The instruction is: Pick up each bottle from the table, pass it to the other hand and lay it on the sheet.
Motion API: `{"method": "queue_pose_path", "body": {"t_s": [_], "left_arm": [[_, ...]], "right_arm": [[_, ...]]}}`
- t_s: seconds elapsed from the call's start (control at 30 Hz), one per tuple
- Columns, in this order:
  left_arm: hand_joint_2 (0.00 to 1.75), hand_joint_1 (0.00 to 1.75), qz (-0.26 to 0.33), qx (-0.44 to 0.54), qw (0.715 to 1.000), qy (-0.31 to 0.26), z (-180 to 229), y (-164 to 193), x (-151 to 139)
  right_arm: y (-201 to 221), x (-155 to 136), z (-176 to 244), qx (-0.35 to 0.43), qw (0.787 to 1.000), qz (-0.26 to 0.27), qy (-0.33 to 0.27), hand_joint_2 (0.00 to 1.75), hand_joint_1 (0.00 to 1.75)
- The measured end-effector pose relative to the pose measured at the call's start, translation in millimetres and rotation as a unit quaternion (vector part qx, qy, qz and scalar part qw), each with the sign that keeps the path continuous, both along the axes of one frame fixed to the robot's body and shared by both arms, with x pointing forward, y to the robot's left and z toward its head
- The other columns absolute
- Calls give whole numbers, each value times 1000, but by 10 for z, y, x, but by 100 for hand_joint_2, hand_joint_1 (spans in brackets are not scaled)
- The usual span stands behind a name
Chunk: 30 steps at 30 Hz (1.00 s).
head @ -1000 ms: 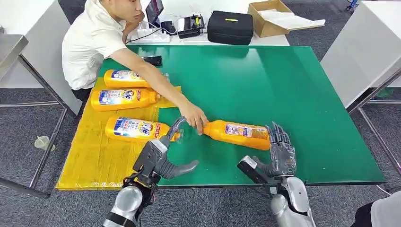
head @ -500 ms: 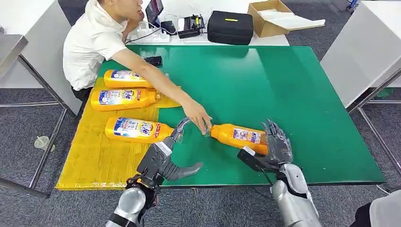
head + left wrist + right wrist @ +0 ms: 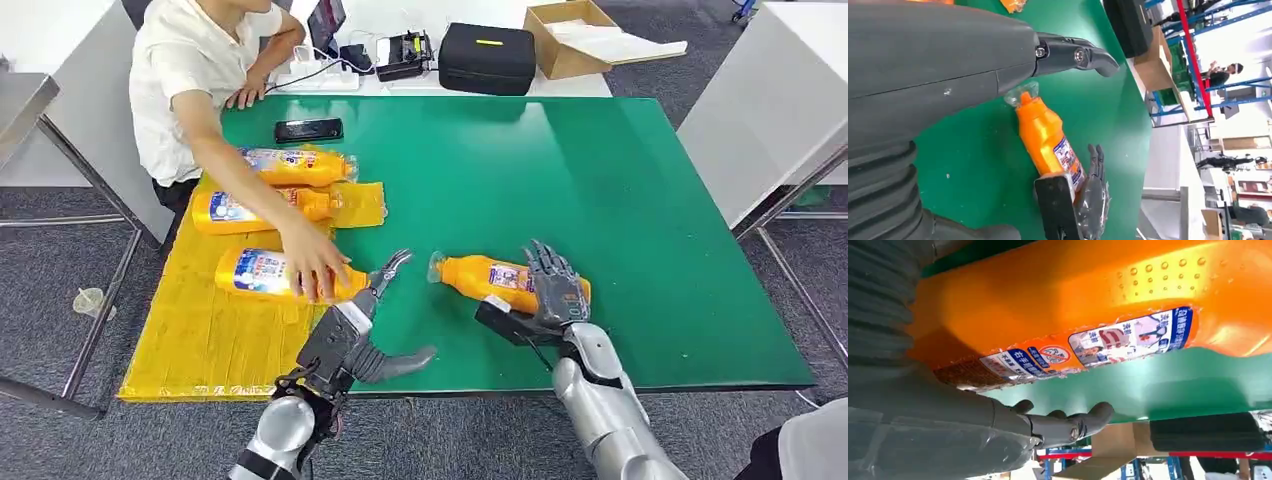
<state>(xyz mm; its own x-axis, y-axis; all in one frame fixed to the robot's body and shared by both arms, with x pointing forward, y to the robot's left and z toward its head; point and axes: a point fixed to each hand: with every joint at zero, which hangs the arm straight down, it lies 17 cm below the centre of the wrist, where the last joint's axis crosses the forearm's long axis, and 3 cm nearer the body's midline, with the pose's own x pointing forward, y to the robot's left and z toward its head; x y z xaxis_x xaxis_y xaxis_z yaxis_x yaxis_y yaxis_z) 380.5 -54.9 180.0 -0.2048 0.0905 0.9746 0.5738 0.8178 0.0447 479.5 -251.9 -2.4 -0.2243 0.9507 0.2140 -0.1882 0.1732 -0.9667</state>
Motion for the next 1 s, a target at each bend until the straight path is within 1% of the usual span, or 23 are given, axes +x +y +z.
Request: {"method": "queue_pose_path", "body": {"t_s": [0.2,0.4,0.6,0.7,0.83,1.0], "left_arm": [[175,0,-1,1,1000,1,-12,-7,-2],[175,0,-1,2,1000,1,-15,-10,2],[175,0,-1,2,1000,1,-15,-10,3],[175,0,0,5,1000,4,-30,-11,5],[175,0,1,12,1000,5,-50,-9,8],[175,0,1,18,1000,7,-67,-1,12]], "right_arm": [[15,14,-55,-2,1000,1,13,175,0],[-71,90,-194,-25,997,-22,63,175,0],[-93,116,-229,-32,996,-26,74,175,0],[-123,110,-266,-43,995,-36,84,175,0],[-200,55,-369,-68,990,-55,111,175,0],[-229,18,-365,-84,987,-64,117,175,0]]}}
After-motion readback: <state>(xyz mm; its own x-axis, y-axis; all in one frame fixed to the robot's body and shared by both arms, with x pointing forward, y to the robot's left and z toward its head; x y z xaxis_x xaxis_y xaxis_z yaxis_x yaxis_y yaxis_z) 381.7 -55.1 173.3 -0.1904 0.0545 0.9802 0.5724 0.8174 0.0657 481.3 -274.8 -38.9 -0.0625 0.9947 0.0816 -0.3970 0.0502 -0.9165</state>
